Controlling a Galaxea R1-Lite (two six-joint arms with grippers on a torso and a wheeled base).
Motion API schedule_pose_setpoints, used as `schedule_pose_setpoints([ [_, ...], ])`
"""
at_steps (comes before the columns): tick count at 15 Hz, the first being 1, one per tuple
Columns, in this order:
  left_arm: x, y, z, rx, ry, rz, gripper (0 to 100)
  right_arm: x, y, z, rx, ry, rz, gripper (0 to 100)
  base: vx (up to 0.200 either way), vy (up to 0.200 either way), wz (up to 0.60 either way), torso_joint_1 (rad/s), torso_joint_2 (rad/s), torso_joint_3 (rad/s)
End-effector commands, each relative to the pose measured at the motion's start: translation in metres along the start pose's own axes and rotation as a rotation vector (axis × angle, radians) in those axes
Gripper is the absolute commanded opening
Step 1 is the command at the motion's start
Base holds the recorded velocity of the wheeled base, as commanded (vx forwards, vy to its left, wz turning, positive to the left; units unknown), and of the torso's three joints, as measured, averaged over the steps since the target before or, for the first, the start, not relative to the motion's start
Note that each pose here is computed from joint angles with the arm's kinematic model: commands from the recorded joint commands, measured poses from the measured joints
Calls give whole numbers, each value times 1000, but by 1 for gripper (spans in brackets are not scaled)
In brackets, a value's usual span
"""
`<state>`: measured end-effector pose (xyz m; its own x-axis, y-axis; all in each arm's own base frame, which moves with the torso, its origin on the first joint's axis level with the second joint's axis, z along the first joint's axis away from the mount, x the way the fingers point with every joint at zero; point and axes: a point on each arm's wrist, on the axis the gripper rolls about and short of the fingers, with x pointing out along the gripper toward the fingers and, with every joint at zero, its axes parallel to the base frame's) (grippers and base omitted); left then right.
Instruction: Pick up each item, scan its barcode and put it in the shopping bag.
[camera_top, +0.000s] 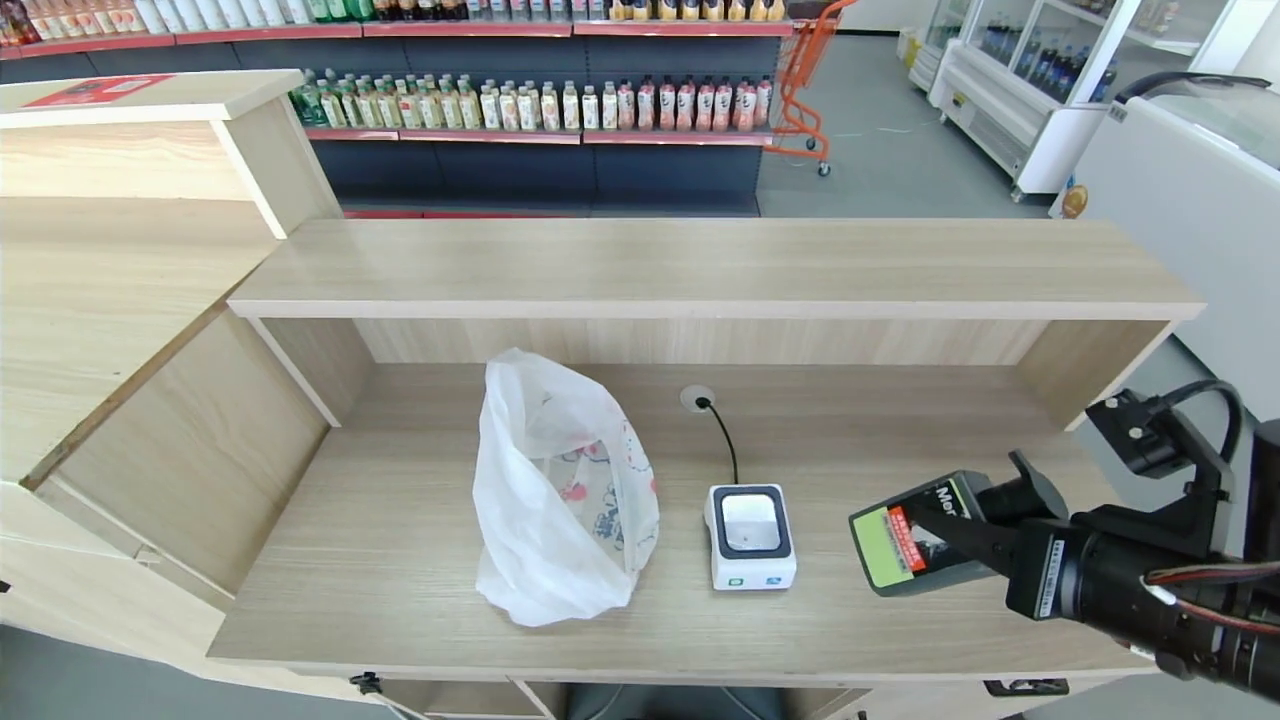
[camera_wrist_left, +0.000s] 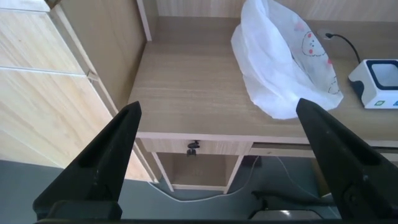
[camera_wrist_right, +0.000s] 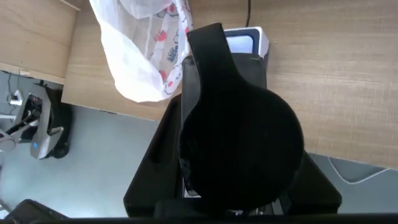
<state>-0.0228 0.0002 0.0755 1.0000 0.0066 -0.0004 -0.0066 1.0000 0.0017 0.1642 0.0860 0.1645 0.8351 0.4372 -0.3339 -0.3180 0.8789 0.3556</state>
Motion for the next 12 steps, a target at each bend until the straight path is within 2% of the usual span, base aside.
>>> schedule_pose_setpoints([
  [1, 0, 0, 0, -2, 0, 0, 100, 3, -4, 0, 12, 6, -22, 0, 0, 0, 0, 0, 0, 0],
  [2, 0, 0, 0, 1, 0, 0, 100, 4, -6, -1, 17, 9, -31, 0, 0, 0, 0, 0, 0, 0],
  [6, 0, 0, 0, 0, 0, 0, 100, 17, -7, 0, 88, 34, -44, 0, 0, 200, 0, 11, -1, 2],
  [9, 0, 0, 0, 1, 0, 0, 100, 34, -9, -3, 85, 73, -70, 0, 0, 200, 0, 6, 12, 1],
  [12, 0, 0, 0, 1, 0, 1, 100, 76, -7, 5, 79, 99, -88, 0, 0, 0, 0, 0, 0, 0],
])
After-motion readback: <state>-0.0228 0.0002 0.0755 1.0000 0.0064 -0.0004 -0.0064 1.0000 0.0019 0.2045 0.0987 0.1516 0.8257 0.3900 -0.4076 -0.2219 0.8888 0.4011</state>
